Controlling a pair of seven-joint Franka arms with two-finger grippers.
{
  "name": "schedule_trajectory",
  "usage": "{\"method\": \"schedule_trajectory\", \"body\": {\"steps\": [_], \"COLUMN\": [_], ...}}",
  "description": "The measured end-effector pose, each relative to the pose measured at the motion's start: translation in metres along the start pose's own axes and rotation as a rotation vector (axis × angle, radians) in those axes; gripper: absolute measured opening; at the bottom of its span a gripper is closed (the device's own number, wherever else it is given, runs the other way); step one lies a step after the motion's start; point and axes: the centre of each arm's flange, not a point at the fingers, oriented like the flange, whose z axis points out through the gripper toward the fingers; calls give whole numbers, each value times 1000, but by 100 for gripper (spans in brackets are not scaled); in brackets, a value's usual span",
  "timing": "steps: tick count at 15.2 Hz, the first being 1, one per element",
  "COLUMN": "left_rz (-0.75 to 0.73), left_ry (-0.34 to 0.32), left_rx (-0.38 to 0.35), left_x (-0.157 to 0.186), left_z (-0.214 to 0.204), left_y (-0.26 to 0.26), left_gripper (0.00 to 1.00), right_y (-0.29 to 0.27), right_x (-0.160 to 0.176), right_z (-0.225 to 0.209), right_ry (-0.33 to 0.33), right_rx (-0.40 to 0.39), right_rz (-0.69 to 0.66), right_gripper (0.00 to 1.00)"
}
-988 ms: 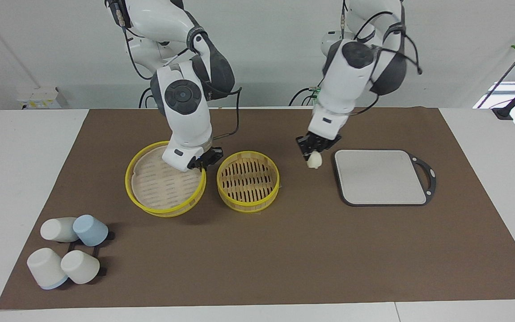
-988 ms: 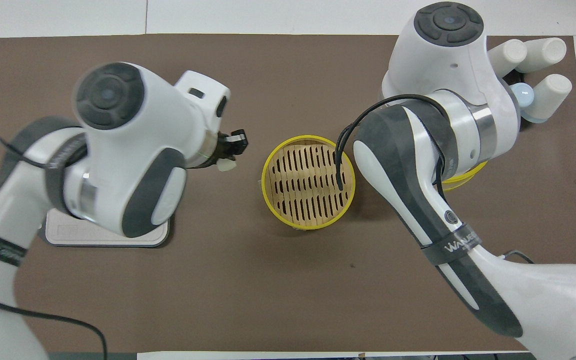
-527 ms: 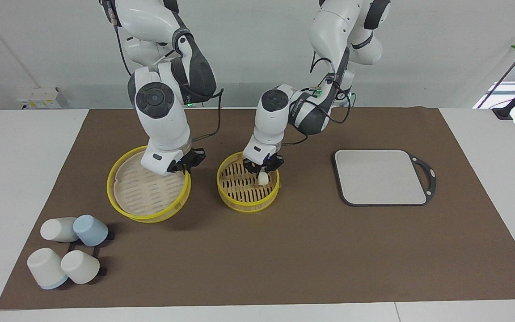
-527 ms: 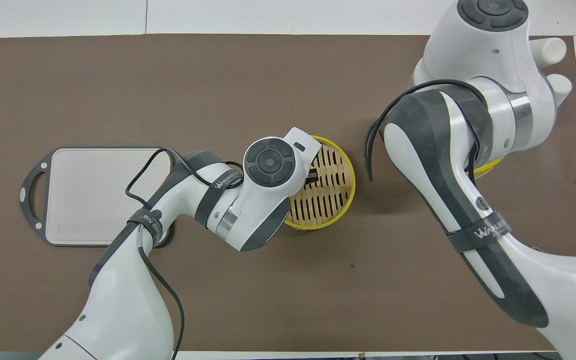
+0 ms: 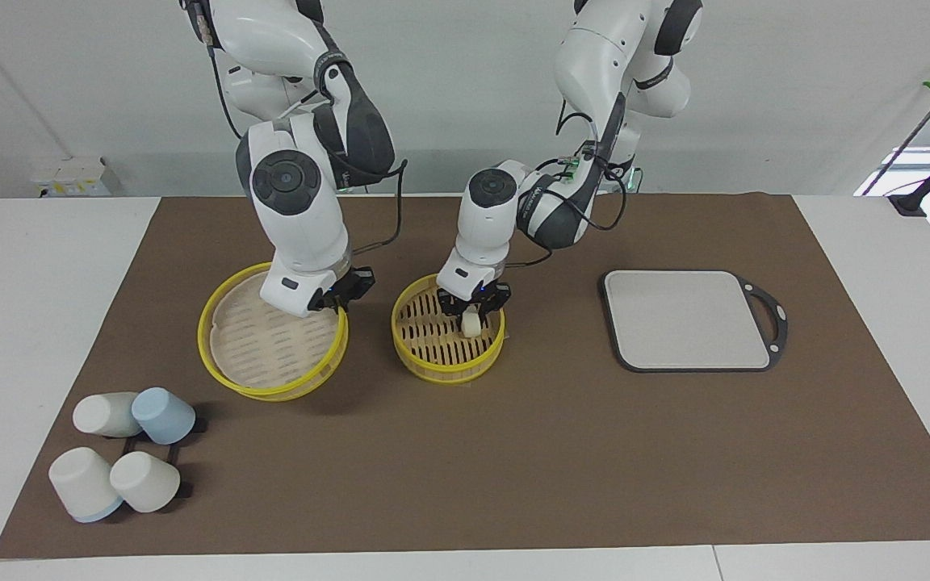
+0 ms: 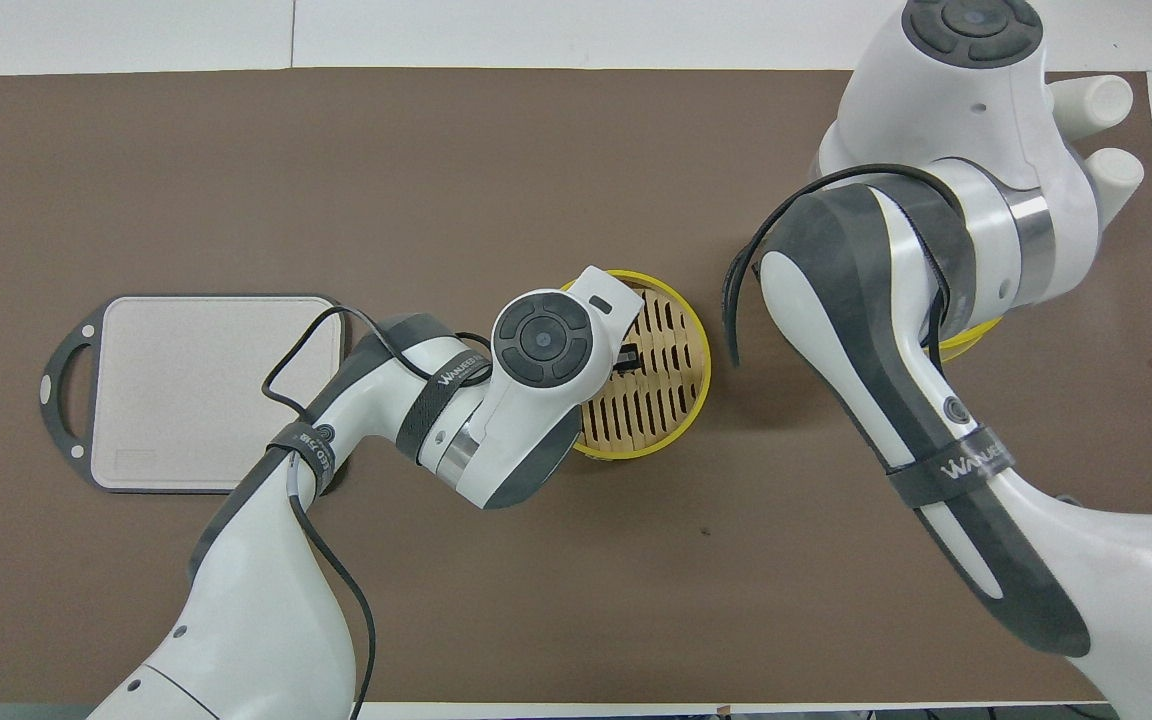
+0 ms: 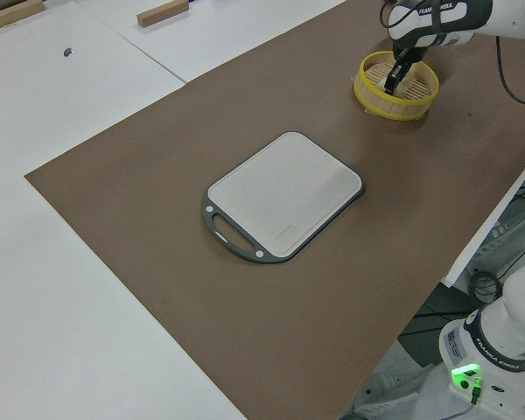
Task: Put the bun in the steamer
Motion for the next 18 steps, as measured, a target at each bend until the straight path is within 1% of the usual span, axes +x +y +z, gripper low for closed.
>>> {"method": "schedule_trajectory", "body": {"steps": [2,3,4,6,7,8,10,12,14,16,18], "left_rz": [-17,-34,-58,-124,-152,-167,-148,-120,-86,-40,-16], "left_ry": [6,7,5,10,16,18,12,-1,-14,-30,-40], "left_rx": [4,9,25,49,59,71,92,105,112,116,117], "left_x": [5,11,19,43,57,72,97,110,112,111,108], "left_z": [-14,-29,-50,-102,-129,-154,-195,-219,-233,-243,-251], "left_y": [-6,-14,-28,-74,-106,-145,-232,-305,-351,-382,-398], "left_gripper": [83,96,100,100,100,100,100,100,100,100,100], "right_y": [-2,-3,-6,-23,-43,-69,-137,-217,-280,-305,-296], "right_x": [0,0,1,5,8,10,7,-3,-12,-15,-11], "right_z": [0,0,-1,-4,-7,-9,-11,-5,14,42,58], "right_ry": [1,3,8,46,76,108,158,209,240,230,213], "right_rx": [1,3,5,10,18,26,41,61,81,78,66], "right_rz": [-3,-5,-8,-10,0,12,42,82,102,106,119], "right_gripper": [9,9,9,9,9,9,9,9,9,9,9]}}
